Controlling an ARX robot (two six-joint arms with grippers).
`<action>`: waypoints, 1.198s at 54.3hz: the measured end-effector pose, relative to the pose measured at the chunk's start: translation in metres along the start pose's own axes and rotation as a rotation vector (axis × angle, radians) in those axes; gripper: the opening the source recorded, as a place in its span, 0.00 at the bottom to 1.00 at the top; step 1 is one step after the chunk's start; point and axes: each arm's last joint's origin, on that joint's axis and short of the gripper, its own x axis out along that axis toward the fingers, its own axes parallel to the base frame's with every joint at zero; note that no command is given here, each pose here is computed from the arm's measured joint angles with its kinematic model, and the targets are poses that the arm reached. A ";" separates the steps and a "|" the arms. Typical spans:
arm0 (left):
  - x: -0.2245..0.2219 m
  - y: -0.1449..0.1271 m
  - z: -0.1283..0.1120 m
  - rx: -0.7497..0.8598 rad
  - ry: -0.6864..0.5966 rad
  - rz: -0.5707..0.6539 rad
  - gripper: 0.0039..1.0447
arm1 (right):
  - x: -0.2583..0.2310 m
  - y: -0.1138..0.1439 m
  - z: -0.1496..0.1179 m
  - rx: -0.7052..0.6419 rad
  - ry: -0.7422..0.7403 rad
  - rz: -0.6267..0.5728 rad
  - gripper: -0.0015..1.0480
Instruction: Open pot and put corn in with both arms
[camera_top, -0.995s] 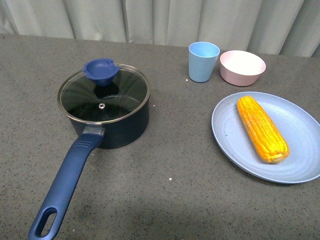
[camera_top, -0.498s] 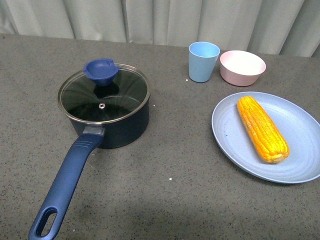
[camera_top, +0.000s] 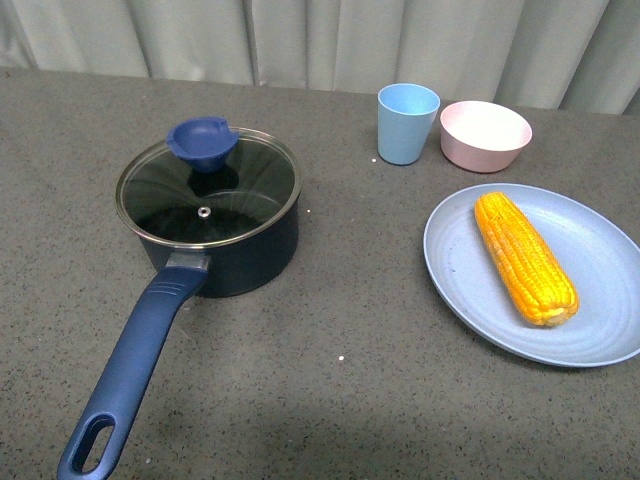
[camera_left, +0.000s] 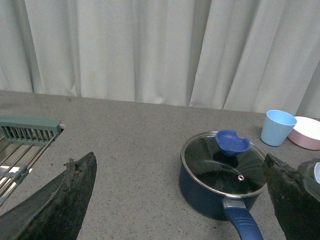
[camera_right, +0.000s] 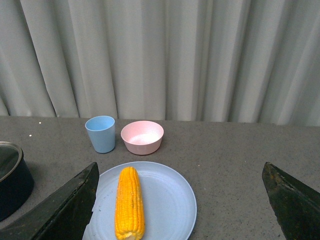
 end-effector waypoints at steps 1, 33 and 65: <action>0.000 0.000 0.000 0.000 0.000 0.000 0.94 | 0.000 0.000 0.000 0.000 0.000 0.000 0.91; 0.111 -0.045 -0.021 -0.143 0.265 -0.245 0.94 | 0.000 0.000 0.000 0.000 0.000 0.000 0.91; 0.216 -0.096 -0.054 -0.095 0.306 -0.196 0.94 | 0.000 0.000 0.000 0.000 0.000 0.000 0.91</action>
